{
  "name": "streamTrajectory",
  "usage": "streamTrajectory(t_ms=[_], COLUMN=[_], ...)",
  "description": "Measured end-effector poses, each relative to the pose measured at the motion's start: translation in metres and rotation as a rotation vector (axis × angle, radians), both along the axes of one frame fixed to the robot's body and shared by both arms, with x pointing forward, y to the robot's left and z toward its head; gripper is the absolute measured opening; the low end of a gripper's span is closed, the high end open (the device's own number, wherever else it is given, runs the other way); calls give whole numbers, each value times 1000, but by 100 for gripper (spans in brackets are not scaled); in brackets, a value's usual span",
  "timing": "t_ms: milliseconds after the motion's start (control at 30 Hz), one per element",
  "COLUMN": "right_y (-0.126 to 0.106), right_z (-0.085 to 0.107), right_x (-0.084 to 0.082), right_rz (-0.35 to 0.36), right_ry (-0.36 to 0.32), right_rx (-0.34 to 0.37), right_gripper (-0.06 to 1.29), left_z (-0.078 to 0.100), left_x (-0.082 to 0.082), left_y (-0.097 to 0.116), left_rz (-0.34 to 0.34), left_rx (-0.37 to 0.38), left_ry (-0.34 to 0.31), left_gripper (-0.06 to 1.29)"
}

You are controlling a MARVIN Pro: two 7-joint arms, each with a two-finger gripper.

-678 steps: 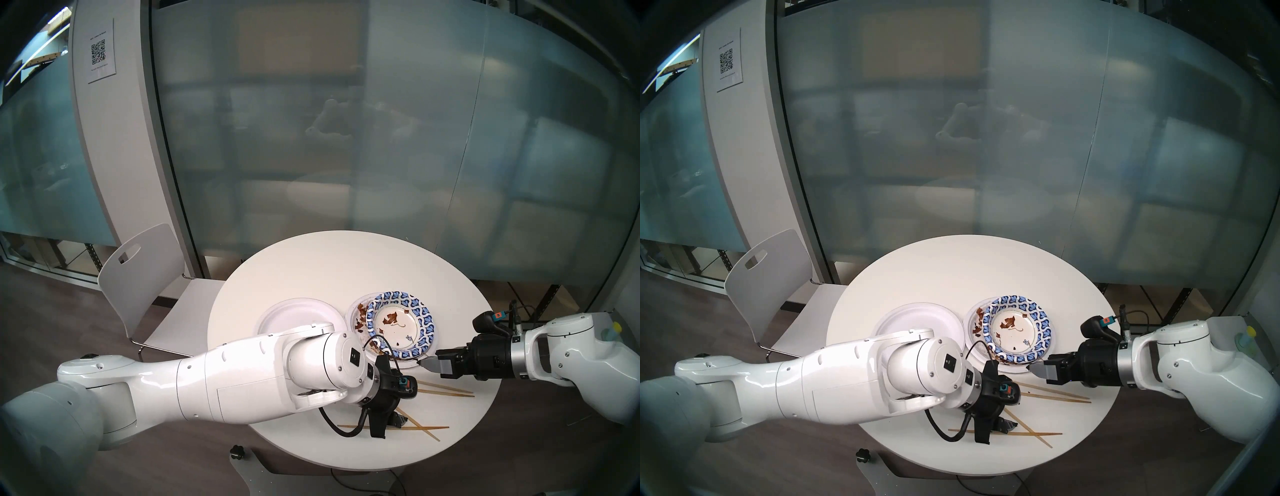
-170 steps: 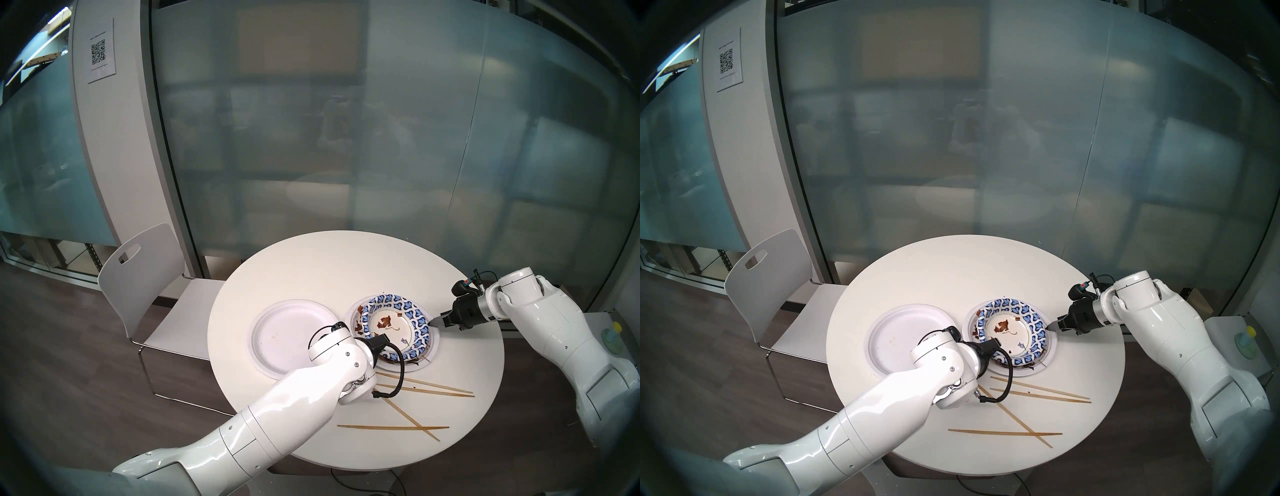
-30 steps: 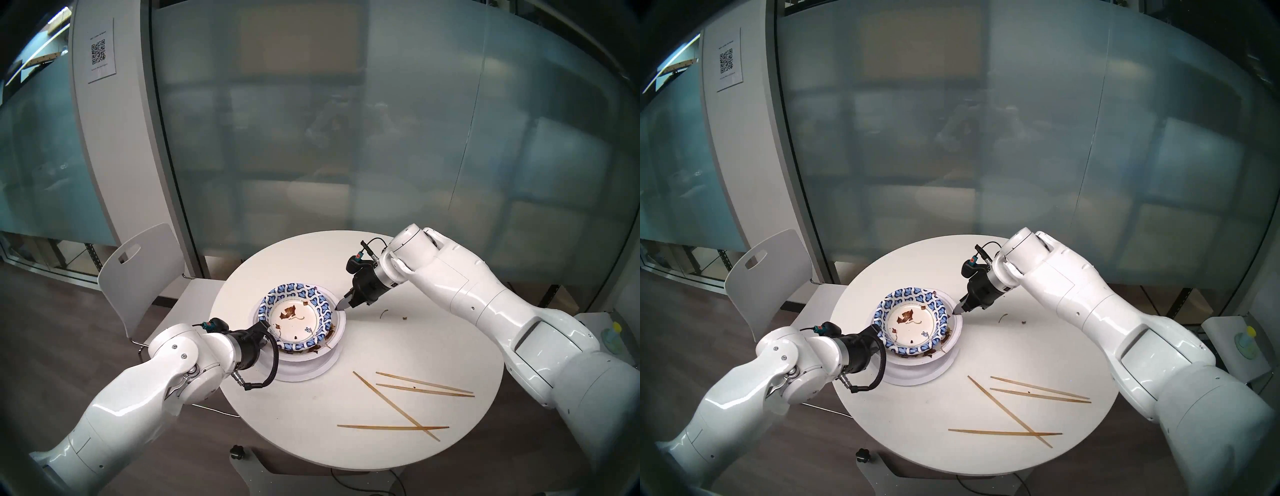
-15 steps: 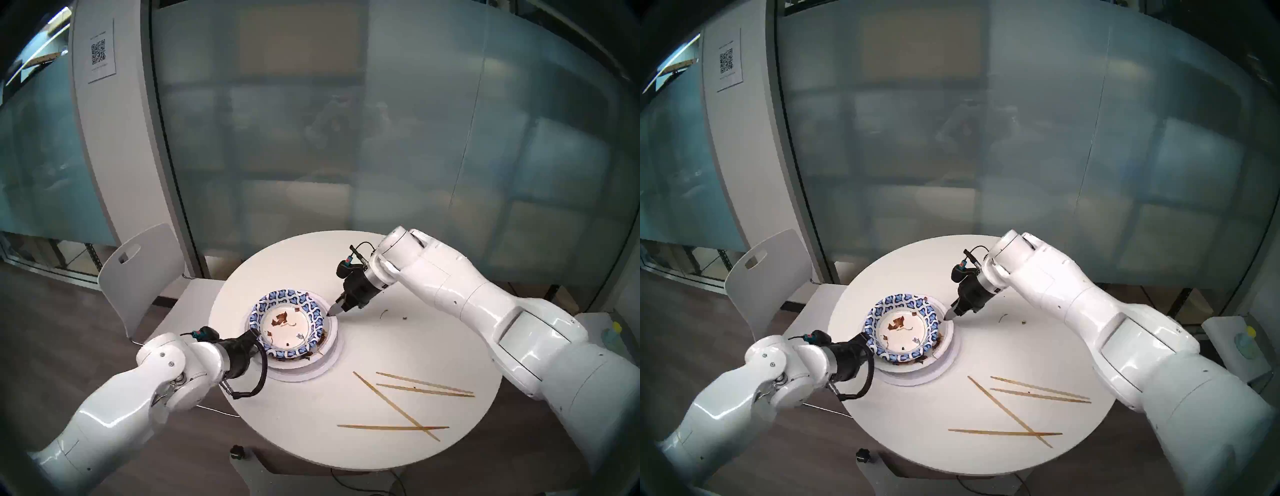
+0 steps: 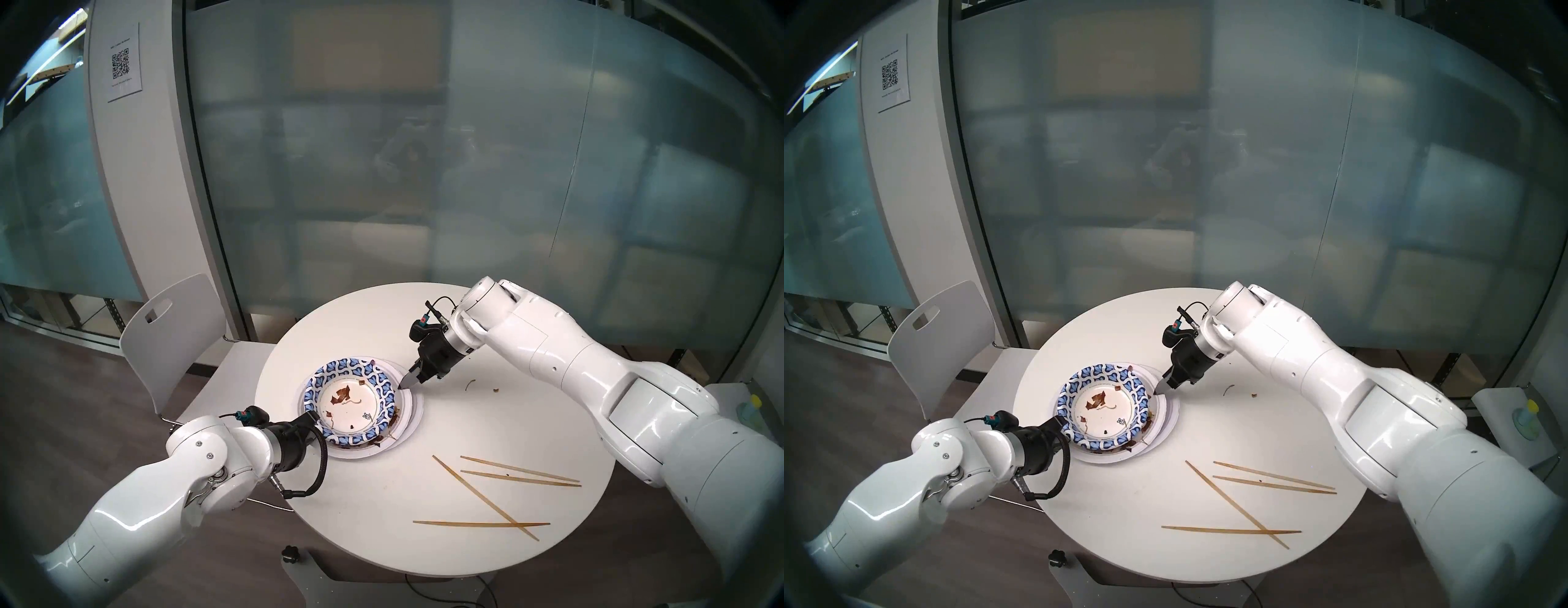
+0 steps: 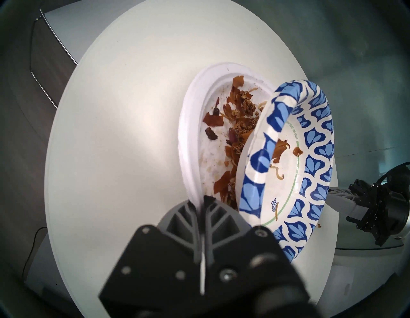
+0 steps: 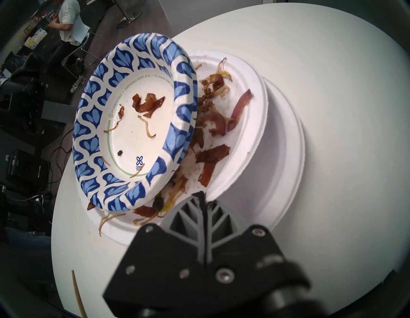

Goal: Stack the plates into one stack

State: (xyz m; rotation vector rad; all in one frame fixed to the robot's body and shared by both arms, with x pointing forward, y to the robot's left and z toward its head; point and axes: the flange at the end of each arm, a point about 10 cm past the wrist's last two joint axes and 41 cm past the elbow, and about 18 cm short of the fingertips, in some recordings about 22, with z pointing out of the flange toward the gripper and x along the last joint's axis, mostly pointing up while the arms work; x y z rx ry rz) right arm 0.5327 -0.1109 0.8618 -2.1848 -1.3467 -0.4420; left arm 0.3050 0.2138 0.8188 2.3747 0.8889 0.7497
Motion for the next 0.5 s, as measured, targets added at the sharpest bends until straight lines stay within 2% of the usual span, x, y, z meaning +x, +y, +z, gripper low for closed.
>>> streamTrajectory(t_ms=[267,500], right_y=[-4,-11], right_z=[3,6], right_x=[-1,0], right_rz=[-7,-27], right_ry=[-5,-13], right_rx=[2,-6], right_gripper=[-3,-3], left_z=[-1,7], left_x=[-1,4], left_y=[-3,-6], left_rz=[-8,-8], left_rx=[9,-2], left_ry=[-9,-34], left_gripper=[1,1])
